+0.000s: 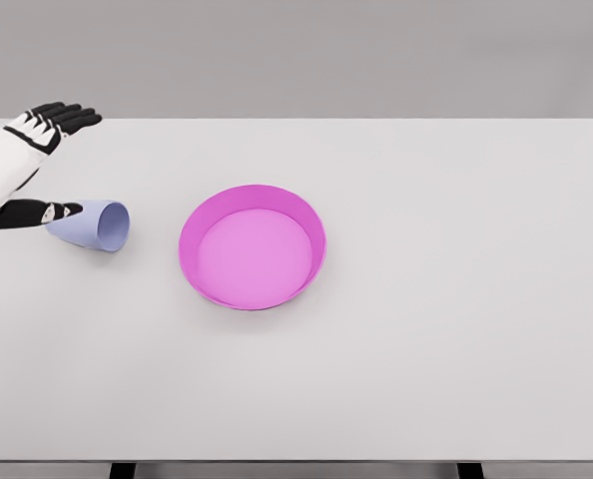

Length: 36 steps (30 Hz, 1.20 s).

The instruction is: Flip the cup with left arm and place it on the plate

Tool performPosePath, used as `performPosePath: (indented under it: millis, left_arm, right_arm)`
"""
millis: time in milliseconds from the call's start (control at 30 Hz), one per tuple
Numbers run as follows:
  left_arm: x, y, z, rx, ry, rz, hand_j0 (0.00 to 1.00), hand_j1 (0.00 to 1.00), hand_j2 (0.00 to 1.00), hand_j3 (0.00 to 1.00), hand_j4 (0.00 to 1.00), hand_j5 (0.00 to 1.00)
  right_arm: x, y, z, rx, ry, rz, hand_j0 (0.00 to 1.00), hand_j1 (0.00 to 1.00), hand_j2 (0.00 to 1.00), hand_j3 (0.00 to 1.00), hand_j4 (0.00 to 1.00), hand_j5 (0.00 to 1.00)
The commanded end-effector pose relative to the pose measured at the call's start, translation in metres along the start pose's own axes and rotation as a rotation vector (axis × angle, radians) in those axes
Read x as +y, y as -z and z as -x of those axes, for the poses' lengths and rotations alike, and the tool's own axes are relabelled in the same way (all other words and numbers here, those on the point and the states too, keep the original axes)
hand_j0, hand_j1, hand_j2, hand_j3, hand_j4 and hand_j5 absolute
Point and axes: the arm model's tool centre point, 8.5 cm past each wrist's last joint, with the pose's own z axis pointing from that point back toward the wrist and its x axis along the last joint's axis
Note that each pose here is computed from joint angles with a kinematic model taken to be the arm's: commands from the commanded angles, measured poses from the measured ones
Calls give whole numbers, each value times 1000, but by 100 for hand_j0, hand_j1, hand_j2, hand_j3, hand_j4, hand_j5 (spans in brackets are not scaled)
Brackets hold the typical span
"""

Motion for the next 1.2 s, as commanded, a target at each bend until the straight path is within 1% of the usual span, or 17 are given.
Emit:
performPosePath:
  millis: [0, 33, 100, 267, 300, 333, 400, 467, 533, 600, 767, 833, 867, 900, 1000, 1100, 1167]
  left_arm:
    - [1, -1, 0, -2, 5, 14, 100, 100, 100, 100, 100, 100]
    - [2, -2, 1, -2, 10, 19, 100, 100, 100, 100, 100, 100]
    - [-7, -3, -1, -5, -6, 43, 100, 100, 100, 100, 100, 100]
    - [-9, -4, -3, -7, -17, 54, 100, 100, 100, 100, 100, 100]
    - [-9, -10, 2, 1, -3, 98, 100, 100, 100, 100, 100, 100]
    - [-13, -16, 4, 10, -24, 140, 100, 100, 100, 100, 100, 100]
    - [-18, -23, 6, 30, -75, 178, 100, 100, 100, 100, 100, 100]
    - [-19, -23, 6, 29, -73, 220, 100, 100, 100, 100, 100, 100]
    - [-22, -31, 13, 82, -35, 417, 100, 100, 100, 100, 100, 100]
    - [-28, -29, 12, 121, -30, 493, 100, 100, 100, 100, 100, 100]
    - [-21, -19, 11, 112, -26, 462, 100, 100, 100, 100, 100, 100]
    - [-21, -8, 16, 121, -47, 412, 100, 100, 100, 100, 100, 100]
    - [-22, -7, 17, 123, -52, 405, 100, 100, 100, 100, 100, 100]
    - [-30, -1, 23, 156, -81, 381, 100, 100, 100, 100, 100, 100]
    - [-41, 6, 28, 227, -153, 375, 100, 100, 100, 100, 100, 100]
    - [-43, 5, 30, 258, -201, 369, 100, 100, 100, 100, 100, 100]
    - [-42, 6, 31, 266, -206, 367, 100, 100, 100, 100, 100, 100]
  right_arm:
    - [0, 0, 0, 0, 0, 0, 100, 100, 100, 100, 100, 100]
    - [0, 0, 0, 0, 0, 0, 100, 100, 100, 100, 100, 100]
    - [0, 0, 0, 0, 0, 0, 100, 100, 100, 100, 100, 100]
    - [0, 0, 0, -1, 0, 0, 100, 100, 100, 100, 100, 100]
    - [0, 0, 0, 0, 0, 0, 100, 100, 100, 100, 100, 100]
    - [0, 0, 0, 0, 0, 0, 100, 100, 100, 100, 100, 100]
    - [0, 0, 0, 0, 0, 0, 100, 100, 100, 100, 100, 100]
    - [0, 0, 0, -1, 0, 0, 100, 100, 100, 100, 100, 100]
    - [0, 0, 0, 0, 0, 0, 100, 100, 100, 100, 100, 100]
    - [0, 0, 0, -1, 0, 0, 100, 100, 100, 100, 100, 100]
    - [0, 0, 0, -1, 0, 0, 100, 100, 100, 100, 100, 100]
    - [0, 0, 0, 0, 0, 0, 100, 100, 100, 100, 100, 100]
    - [0, 0, 0, 0, 0, 0, 100, 100, 100, 100, 100, 100]
    - [0, 0, 1, 2, 0, 0, 100, 100, 100, 100, 100, 100]
    - [0, 0, 1, 2, 0, 0, 100, 100, 100, 100, 100, 100]
    - [0, 0, 0, 0, 0, 0, 100, 100, 100, 100, 100, 100]
    - [0, 0, 0, 0, 0, 0, 100, 100, 100, 100, 100, 100]
